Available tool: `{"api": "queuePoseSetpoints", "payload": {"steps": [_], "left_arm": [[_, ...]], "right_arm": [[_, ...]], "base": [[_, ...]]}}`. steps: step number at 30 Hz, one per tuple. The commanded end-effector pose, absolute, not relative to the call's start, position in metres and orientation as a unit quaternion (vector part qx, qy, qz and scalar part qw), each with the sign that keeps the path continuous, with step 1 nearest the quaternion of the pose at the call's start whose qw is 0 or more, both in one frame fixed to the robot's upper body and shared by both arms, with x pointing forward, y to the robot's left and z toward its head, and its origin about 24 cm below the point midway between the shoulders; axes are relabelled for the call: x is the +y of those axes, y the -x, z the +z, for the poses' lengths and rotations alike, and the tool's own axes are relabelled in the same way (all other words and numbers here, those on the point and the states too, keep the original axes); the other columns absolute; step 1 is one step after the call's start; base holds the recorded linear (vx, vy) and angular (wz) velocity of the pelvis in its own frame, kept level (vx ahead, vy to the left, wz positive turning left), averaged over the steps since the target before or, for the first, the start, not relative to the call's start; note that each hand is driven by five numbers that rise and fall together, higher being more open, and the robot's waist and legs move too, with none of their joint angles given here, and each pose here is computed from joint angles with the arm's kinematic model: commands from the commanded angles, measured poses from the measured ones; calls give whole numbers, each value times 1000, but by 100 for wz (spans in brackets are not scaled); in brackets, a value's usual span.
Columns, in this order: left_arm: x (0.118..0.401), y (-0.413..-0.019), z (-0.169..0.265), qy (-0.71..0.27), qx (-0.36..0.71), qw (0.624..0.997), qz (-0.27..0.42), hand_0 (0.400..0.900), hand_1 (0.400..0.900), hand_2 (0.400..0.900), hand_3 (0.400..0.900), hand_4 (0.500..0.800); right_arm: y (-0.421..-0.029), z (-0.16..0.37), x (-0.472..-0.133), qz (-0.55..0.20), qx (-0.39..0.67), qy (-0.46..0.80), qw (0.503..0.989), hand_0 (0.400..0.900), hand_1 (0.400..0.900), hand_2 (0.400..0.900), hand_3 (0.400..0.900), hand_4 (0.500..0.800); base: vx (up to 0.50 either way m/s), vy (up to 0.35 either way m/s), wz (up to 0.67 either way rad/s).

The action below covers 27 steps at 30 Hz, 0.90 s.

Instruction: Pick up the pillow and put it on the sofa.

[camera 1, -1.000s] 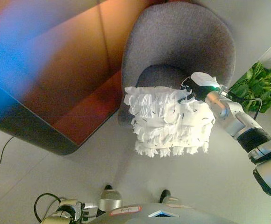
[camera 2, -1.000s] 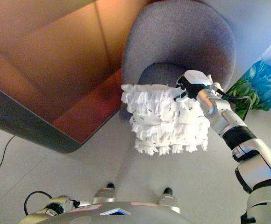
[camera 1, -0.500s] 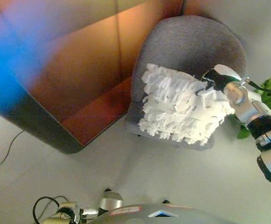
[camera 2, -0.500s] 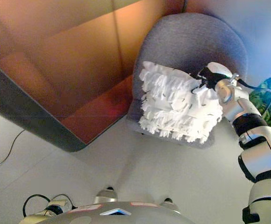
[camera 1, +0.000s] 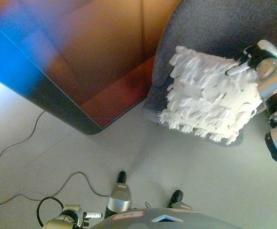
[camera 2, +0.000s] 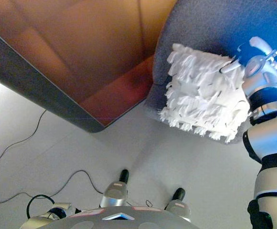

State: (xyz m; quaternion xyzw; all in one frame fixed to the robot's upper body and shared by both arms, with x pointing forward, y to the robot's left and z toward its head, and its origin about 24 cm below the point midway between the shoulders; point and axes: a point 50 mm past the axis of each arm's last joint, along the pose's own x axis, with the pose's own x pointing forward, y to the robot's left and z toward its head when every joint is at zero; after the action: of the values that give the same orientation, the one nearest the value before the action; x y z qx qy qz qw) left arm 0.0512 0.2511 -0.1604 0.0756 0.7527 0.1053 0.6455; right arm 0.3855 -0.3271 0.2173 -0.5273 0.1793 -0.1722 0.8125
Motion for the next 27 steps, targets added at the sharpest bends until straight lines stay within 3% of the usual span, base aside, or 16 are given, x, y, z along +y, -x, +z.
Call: {"api": "queuePoseSetpoints", "payload": {"steps": [1, 10, 19, 22, 25, 27], "left_arm": [[279, -48, -152, -139, 759, 626, 117, 900, 900, 900, 900, 800], [290, -39, -149, -139, 763, 622, 107, 900, 900, 900, 900, 800], [301, -26, -147, -131, 762, 622, 124, 900, 900, 900, 900, 800], [301, -27, -146, -124, 760, 625, 128, 900, 900, 900, 900, 800], [298, -33, -147, -116, 755, 633, 130, 900, 900, 900, 900, 800], [298, -40, -146, -105, 752, 637, 131, 900, 900, 900, 900, 800]], "right_arm": [[-379, 318, -328, -272, 68, 540, 794, 900, 900, 900, 900, 800], [-367, 335, -344, -321, 80, 565, 756, 900, 900, 900, 900, 800], [-342, 322, -385, -359, 112, 521, 766, 900, 900, 900, 900, 800], [-338, 266, -398, -315, 157, 455, 818, 900, 900, 900, 900, 800], [-323, 163, -403, -248, 245, 333, 876, 900, 900, 900, 900, 800], [-299, 88, -398, -215, 318, 282, 879, 900, 900, 900, 900, 800]], "base": [[-35, -52, -2], [-15, -35, -8], [21, 57, -18], [30, 140, -22], [-6, 148, -21], [-26, 137, -21]]}}
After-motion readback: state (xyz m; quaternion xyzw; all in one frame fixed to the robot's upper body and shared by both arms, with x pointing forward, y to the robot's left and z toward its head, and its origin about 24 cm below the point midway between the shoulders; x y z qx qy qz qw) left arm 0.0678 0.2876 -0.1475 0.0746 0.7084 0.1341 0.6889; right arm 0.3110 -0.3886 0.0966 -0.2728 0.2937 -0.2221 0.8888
